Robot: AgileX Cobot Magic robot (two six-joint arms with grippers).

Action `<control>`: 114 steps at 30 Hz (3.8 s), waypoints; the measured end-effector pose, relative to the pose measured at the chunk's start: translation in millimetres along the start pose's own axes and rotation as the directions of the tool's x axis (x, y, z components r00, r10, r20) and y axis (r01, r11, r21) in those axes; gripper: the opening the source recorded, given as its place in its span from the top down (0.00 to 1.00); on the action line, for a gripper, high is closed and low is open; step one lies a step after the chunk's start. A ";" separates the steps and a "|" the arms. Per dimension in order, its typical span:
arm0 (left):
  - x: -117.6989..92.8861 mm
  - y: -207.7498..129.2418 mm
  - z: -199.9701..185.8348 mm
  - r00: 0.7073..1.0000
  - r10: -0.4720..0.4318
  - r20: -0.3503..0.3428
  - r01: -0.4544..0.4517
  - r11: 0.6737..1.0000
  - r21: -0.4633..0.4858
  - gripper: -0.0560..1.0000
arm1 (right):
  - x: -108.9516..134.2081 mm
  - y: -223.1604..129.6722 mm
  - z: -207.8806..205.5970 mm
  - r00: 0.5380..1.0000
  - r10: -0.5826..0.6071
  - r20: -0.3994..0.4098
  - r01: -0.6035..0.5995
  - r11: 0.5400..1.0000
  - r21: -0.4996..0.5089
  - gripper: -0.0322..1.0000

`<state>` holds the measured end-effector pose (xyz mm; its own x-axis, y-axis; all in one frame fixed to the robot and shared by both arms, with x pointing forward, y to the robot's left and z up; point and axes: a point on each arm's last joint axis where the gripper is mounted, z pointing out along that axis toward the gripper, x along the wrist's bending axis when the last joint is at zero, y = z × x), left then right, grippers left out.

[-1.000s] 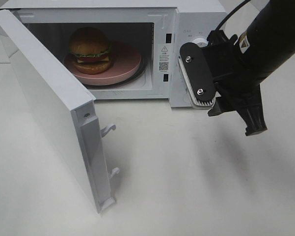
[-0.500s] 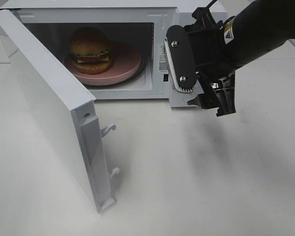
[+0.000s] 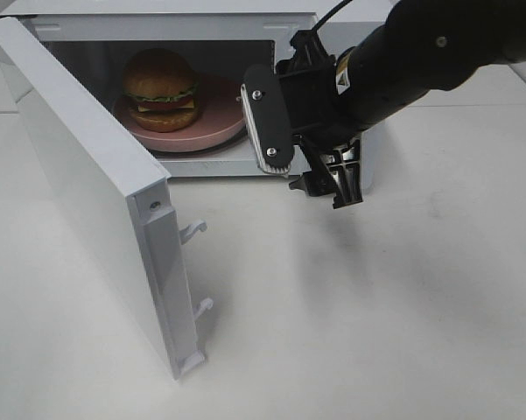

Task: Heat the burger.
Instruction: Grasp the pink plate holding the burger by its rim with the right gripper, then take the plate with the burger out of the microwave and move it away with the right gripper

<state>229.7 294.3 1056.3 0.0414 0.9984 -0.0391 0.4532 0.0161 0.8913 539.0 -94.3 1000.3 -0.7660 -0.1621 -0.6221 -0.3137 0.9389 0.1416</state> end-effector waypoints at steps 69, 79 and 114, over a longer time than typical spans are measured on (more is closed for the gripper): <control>0.0 0.0 0.0 1.000 0.000 0.000 0.000 1.000 0.000 0.01 | -62.3 32.3 169.5 0.994 0.107 -0.030 -0.106 0.994 0.028 0.81; 0.0 0.0 0.0 1.000 0.000 0.000 0.000 1.000 0.000 0.01 | -59.2 38.5 159.1 0.994 -0.046 -0.102 0.050 0.998 0.030 0.86; 0.0 0.0 0.0 1.000 0.000 0.000 0.000 1.000 0.000 0.01 | -22.8 36.5 95.5 0.919 -0.354 -0.176 0.351 0.935 -0.046 0.86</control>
<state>229.7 294.3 1056.3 0.0414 0.9984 -0.0391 0.4532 0.0161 0.8913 598.6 -27.3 946.1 -0.6914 -0.5346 -0.4860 -0.5883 0.8071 -0.0508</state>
